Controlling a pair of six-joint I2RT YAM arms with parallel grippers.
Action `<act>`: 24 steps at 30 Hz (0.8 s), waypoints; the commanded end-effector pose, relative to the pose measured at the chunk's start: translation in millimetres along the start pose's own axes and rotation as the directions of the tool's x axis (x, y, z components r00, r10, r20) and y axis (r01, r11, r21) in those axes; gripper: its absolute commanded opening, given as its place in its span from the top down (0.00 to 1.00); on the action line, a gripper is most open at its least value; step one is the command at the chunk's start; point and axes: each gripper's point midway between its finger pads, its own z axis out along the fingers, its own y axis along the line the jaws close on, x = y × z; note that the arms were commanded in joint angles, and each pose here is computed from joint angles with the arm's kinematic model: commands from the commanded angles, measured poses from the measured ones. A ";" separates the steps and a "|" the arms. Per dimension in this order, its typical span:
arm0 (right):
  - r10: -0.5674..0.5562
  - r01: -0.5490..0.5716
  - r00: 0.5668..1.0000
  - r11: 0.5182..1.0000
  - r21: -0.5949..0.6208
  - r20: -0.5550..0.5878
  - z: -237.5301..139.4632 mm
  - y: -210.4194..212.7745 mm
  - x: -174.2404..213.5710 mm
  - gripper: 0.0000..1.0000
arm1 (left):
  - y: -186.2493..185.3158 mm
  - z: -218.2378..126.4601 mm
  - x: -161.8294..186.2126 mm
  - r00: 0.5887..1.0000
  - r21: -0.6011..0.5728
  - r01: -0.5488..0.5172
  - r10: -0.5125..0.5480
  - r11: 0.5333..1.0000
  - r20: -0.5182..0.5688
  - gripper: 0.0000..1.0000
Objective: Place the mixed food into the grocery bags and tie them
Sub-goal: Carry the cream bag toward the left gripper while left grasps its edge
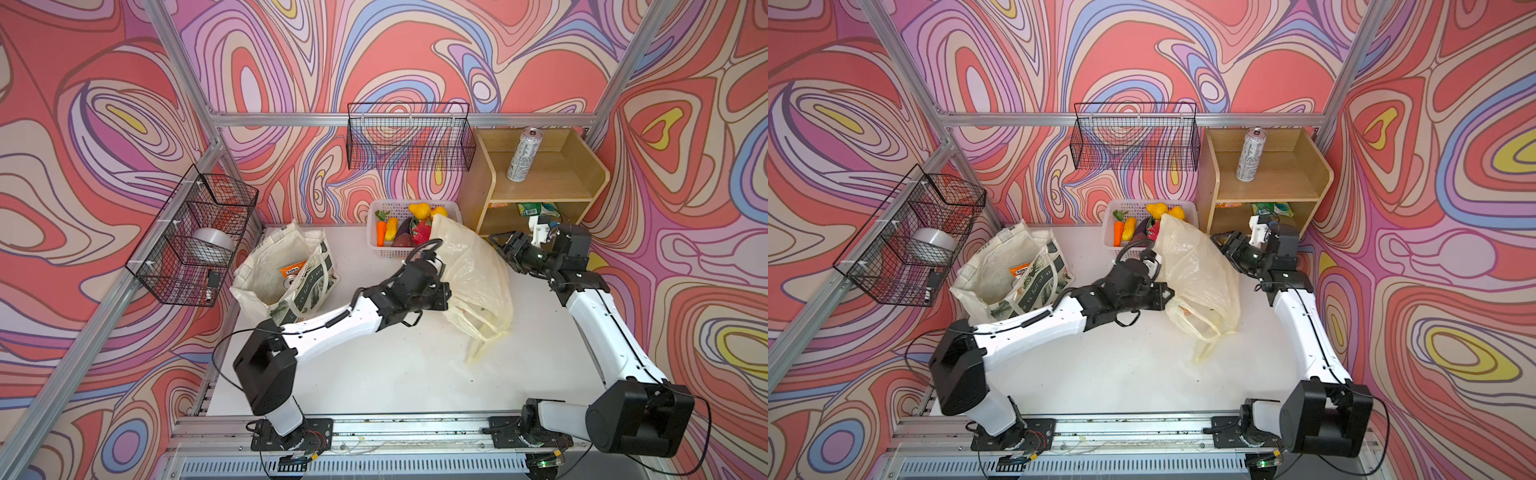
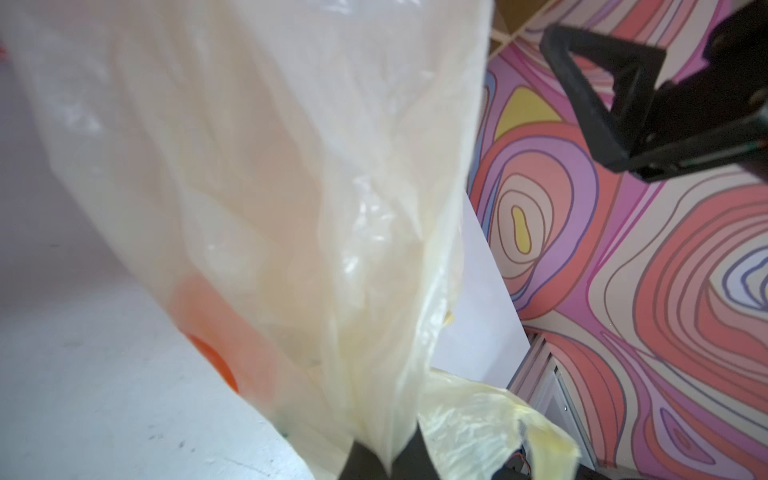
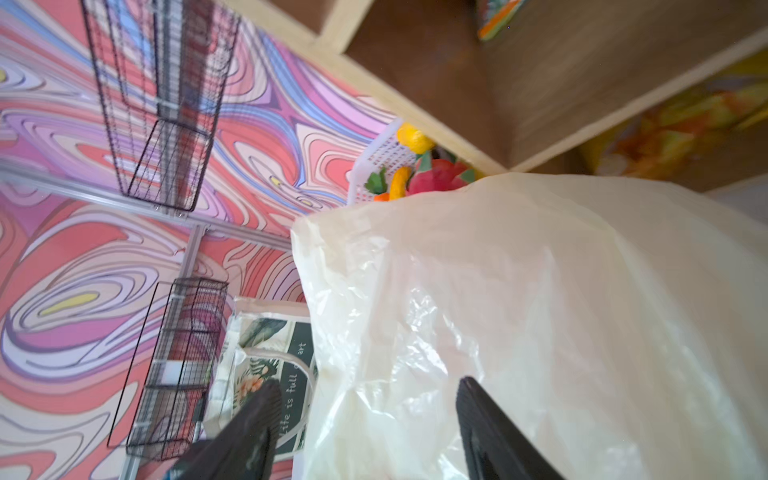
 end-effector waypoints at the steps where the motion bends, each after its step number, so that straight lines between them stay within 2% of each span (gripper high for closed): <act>1: -0.122 0.108 0.986 0.987 -0.115 -0.116 22.4 50.9 35.0 0.32 | 55.9 -11.6 11.8 1.000 -0.148 0.016 -0.018 0.989 -0.015 1.00; 5: -0.188 0.149 0.955 0.973 -0.175 -0.231 42.2 72.6 87.4 0.30 | 84.6 -36.3 10.6 0.999 -0.213 0.042 -0.039 0.976 0.020 1.00; 7: -0.192 0.155 0.943 0.976 -0.151 -0.271 47.1 63.4 108.8 0.29 | 97.5 -47.3 12.2 0.998 -0.237 0.060 -0.053 0.970 0.037 1.00; 13: -0.094 0.072 0.925 0.995 -0.074 -0.368 45.5 25.1 160.4 0.28 | 125.3 -83.6 19.0 0.984 -0.285 0.168 -0.141 0.944 0.113 1.00; 17: -0.079 0.053 0.893 0.996 -0.070 -0.444 43.1 21.1 197.2 0.27 | 133.0 -107.2 21.8 0.955 -0.266 0.263 -0.212 0.927 0.207 1.00; 20: -0.069 0.042 0.871 0.997 -0.065 -0.487 47.9 19.9 222.2 0.26 | 142.1 -115.6 25.7 0.939 -0.269 0.302 -0.236 0.915 0.251 1.00; 24: -0.052 0.021 0.845 0.998 -0.064 -0.532 57.9 21.3 249.9 0.23 | 145.3 -115.4 29.5 0.938 -0.275 0.307 -0.241 0.911 0.249 1.00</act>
